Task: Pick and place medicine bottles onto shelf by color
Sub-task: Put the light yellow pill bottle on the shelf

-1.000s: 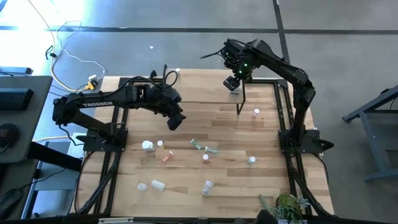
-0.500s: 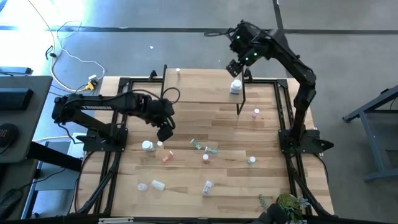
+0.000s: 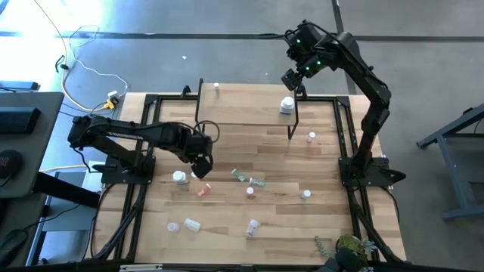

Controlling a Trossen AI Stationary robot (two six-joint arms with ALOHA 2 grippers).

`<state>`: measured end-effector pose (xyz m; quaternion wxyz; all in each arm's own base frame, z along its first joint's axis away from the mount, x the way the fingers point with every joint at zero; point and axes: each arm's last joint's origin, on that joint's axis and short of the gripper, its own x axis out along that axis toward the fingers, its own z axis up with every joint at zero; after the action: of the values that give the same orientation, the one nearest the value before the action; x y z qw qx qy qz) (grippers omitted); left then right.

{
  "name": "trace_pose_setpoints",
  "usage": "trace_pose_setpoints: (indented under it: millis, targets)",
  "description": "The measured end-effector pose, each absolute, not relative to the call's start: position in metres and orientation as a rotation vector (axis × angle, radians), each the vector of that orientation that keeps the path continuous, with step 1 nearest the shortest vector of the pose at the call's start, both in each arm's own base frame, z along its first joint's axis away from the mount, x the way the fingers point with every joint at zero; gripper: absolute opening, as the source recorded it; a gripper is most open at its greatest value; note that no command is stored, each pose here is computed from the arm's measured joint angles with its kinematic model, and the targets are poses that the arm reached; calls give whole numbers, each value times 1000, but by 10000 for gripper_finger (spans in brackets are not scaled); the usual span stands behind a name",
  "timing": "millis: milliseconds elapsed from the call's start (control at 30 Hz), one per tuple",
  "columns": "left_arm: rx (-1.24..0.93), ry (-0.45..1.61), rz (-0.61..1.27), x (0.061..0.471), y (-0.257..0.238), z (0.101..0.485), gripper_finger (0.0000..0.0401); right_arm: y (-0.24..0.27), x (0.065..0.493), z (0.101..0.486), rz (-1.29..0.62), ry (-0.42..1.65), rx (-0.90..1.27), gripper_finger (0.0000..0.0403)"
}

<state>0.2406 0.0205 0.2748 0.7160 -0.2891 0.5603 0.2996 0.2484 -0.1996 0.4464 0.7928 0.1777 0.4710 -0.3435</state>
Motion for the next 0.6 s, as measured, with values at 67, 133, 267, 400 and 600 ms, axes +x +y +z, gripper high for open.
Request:
trace_pose_setpoints:
  millis: [67, 133, 267, 400, 600]
  targets:
    - [-658, 1267, 680, 239, 19, 267, 217, -200, 248, 446, -738, 1014, 380, 248]
    - [-683, 1281, 701, 237, 17, 259, 217, -200, 248, 446, -737, 1014, 379, 248]
    - [-773, 1272, 763, 235, 17, 242, 217, -200, 248, 446, -733, 1017, 373, 248]
    - [-817, 1258, 791, 233, 15, 232, 217, -200, 248, 446, -733, 1017, 372, 248]
    - [-839, 1258, 815, 231, 12, 221, 217, -200, 248, 446, -732, 1018, 371, 248]
